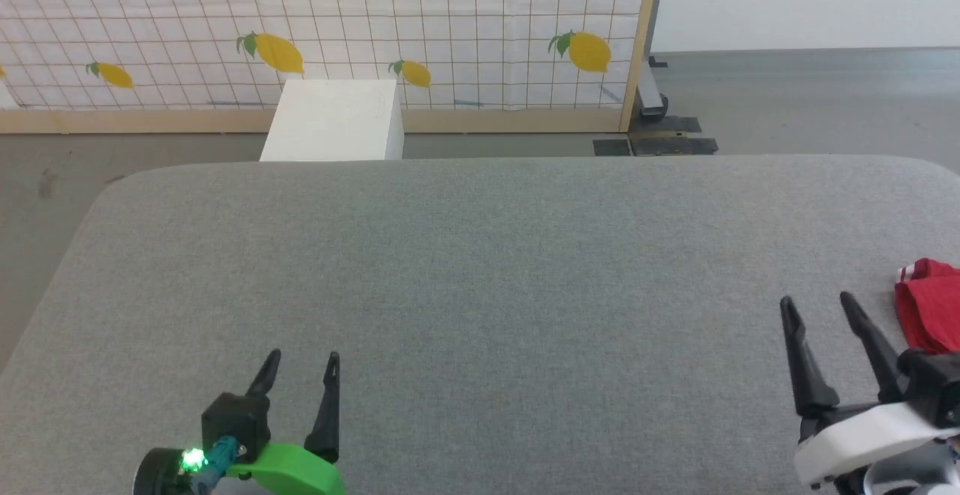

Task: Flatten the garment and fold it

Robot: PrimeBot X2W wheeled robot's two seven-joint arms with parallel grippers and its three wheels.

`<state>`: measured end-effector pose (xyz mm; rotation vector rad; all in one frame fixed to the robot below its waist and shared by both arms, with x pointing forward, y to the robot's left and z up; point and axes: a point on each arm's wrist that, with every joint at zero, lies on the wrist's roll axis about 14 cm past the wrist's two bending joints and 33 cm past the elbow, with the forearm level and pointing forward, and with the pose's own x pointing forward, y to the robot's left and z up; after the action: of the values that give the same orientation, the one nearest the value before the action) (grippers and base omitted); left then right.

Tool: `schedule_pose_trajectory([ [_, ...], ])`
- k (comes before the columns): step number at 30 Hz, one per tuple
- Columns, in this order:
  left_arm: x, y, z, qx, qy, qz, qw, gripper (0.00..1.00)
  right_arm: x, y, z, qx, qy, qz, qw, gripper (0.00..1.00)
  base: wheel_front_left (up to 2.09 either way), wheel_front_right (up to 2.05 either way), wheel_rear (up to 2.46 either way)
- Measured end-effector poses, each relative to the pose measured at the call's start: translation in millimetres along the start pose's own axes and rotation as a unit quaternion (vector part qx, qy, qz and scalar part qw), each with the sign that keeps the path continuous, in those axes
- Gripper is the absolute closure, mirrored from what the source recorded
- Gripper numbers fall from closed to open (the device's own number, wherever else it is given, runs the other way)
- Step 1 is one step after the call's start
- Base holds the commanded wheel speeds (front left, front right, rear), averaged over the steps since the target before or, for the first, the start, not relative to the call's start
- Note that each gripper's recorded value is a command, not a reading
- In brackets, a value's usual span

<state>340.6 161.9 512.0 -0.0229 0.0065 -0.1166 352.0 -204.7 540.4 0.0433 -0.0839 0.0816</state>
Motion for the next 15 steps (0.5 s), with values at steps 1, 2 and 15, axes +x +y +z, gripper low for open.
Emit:
schedule_pose_trajectory([
  [1, -1.4, -0.7, -2.7, 0.001, 0.004, 0.000, 1.000, 0.00, -2.1, 1.1, -3.0, -0.001, 0.005, 0.000, 1.000, 0.00, 0.00, 0.00, 0.00],
  [2, -2.6, -1.0, -5.6, 0.002, 0.008, 0.000, 1.000, 0.00, -3.9, 1.8, -5.4, -0.004, 0.009, 0.000, 1.000, 0.00, 0.00, 0.00, 0.00],
  [15, -5.8, 3.8, -12.7, 0.009, 0.015, 0.014, 1.000, 0.00, -7.2, 0.1, -13.8, -0.010, 0.022, -0.011, 1.000, 0.00, 0.00, 0.00, 0.00],
])
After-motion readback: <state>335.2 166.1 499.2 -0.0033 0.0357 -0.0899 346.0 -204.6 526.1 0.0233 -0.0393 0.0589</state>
